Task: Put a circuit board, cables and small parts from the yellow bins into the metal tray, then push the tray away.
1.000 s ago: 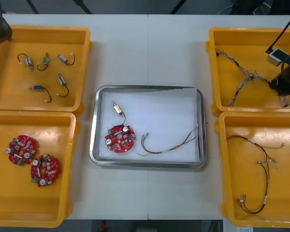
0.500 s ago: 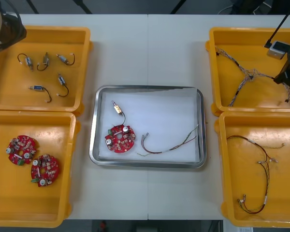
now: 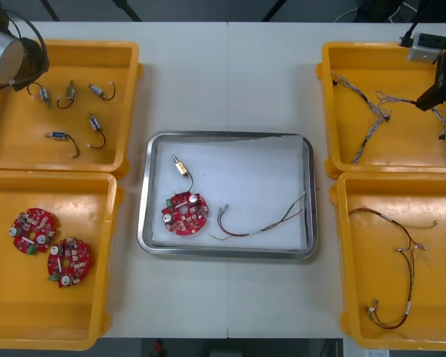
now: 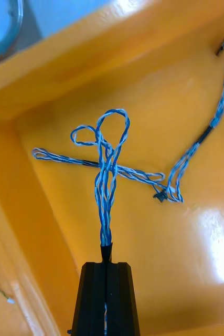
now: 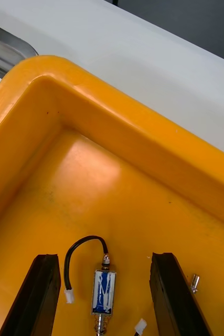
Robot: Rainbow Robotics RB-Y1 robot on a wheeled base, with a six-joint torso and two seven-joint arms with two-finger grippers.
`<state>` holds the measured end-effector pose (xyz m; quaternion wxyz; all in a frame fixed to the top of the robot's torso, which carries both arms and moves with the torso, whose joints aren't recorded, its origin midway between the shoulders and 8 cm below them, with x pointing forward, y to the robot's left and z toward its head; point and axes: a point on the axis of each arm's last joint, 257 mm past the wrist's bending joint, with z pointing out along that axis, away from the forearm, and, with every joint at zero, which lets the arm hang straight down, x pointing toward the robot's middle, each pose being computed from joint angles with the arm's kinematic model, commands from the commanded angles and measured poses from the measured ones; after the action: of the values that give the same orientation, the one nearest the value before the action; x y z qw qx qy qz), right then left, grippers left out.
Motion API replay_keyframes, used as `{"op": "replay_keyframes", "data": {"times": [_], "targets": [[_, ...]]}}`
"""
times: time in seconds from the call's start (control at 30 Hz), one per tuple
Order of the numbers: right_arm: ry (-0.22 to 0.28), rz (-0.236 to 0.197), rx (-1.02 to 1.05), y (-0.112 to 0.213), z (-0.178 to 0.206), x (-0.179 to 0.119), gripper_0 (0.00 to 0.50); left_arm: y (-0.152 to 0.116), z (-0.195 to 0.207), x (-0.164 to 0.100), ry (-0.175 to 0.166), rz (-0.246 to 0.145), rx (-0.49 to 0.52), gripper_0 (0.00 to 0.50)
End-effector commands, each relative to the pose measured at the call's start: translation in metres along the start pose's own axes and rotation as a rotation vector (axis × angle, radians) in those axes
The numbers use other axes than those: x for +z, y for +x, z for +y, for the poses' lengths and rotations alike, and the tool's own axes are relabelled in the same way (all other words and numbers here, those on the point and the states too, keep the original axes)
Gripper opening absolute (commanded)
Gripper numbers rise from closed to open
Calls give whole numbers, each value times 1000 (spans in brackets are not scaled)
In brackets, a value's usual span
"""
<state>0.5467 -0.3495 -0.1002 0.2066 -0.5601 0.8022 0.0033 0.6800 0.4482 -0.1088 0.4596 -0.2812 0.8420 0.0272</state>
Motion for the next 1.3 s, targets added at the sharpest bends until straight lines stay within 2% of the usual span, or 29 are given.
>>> {"op": "replay_keyframes", "data": {"times": [0.03,0.2,0.37,0.57,0.77,1.1,1.3], "targets": [[41,14,-117,-20,1,-41,0,-25,-23,-7,37,-47,43,500],[25,26,-253,-49,21,-45,0,-19,-27,3,62,-59,24,500],[12,24,-275,-83,46,-44,0,-12,-26,8,60,-52,17,500],[3,-6,-262,-121,77,-27,0,5,-29,13,61,-22,30,500],[16,-69,-289,-158,106,4,0,17,-26,17,50,-4,52,500],[59,-40,-434,-192,141,71,0,26,-17,22,35,26,13,500],[66,-58,-463,-213,163,104,0,29,-9,26,22,29,8,500]]}}
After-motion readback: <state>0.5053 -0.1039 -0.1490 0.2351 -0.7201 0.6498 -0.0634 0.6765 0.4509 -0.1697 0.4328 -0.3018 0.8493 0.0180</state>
